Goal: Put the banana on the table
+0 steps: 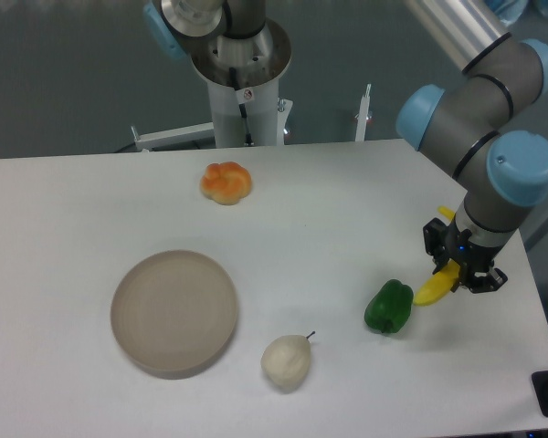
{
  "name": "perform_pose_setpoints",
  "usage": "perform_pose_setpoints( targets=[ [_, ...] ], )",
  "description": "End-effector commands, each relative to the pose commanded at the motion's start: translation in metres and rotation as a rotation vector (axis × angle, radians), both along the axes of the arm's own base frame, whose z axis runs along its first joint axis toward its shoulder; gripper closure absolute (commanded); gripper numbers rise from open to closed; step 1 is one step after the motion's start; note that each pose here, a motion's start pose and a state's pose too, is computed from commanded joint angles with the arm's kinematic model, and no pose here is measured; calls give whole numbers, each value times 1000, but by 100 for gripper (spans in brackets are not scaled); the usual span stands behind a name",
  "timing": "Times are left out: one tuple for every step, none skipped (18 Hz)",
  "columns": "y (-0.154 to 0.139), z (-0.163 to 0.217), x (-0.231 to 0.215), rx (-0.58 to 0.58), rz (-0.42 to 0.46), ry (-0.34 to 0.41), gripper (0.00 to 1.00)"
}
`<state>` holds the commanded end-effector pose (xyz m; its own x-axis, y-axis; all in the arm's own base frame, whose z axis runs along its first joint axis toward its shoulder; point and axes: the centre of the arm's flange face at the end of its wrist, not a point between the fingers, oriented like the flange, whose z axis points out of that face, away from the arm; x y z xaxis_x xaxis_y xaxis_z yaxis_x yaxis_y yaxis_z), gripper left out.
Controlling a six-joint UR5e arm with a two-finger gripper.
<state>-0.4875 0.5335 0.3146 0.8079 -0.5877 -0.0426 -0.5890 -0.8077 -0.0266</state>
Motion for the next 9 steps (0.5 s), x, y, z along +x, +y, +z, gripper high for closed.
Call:
perform_pose_setpoints(
  targets=[
    [0,0,0,0,2,0,100],
    [0,0,0,1,0,-1,100],
    [0,0,0,4,0,-3,100],
    [0,0,0,4,1,-3,100],
    [1,0,1,5,7,-6,100],
    [-1,1,2,2,12,-8,100],
    [-2,0,10,-9,9,-15,100],
    [-6,2,15,-18,11,-29,100],
    [-12,7,25,-34,9,-48,100]
  ],
)
